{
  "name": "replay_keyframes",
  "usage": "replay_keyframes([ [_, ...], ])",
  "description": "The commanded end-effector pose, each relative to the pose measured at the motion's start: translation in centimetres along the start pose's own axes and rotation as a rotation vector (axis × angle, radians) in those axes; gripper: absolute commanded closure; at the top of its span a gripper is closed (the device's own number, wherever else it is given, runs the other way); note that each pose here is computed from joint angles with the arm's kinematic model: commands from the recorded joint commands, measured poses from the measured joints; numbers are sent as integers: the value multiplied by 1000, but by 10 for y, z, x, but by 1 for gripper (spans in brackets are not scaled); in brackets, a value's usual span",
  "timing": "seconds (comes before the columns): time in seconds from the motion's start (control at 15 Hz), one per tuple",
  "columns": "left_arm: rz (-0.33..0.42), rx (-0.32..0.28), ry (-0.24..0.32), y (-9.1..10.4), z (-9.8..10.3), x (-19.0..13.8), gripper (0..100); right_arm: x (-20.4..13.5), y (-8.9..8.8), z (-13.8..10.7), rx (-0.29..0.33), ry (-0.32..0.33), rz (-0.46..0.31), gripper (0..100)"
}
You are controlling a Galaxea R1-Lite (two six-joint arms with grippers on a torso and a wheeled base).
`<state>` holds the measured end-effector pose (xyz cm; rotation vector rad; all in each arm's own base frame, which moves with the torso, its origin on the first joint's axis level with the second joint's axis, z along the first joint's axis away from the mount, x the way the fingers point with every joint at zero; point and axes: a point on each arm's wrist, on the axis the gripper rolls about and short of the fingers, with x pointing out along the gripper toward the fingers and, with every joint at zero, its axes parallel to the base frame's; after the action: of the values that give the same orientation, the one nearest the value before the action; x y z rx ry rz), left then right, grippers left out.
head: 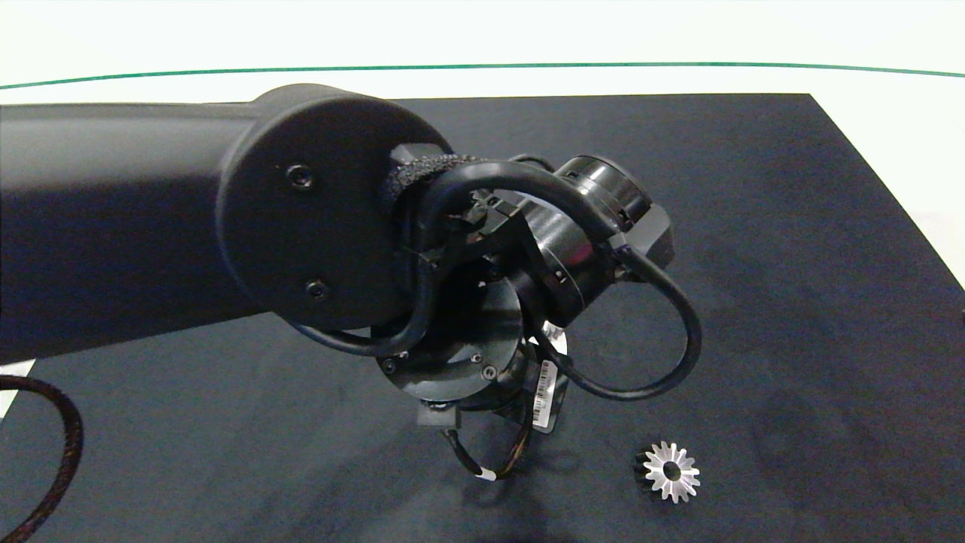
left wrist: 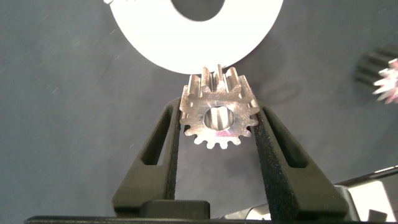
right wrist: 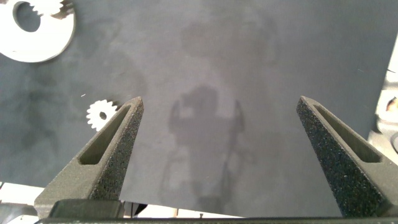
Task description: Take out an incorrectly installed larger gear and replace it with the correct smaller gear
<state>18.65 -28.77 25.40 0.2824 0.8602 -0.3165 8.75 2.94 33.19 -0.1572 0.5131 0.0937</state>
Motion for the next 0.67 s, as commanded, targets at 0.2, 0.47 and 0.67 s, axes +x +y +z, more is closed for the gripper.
replay_keyframes([
  [0.2, 8, 29, 21, -14, 1, 14, 100, -5, -4, -1, 18, -12, -9, 0],
  [0.47, 100, 49, -1, -21, 4, 31, 100, -6, -4, -1, 19, -13, 14, 0],
  [0.67, 100, 53, -14, -22, 7, 31, 100, -6, -4, -1, 19, -13, 20, 0],
])
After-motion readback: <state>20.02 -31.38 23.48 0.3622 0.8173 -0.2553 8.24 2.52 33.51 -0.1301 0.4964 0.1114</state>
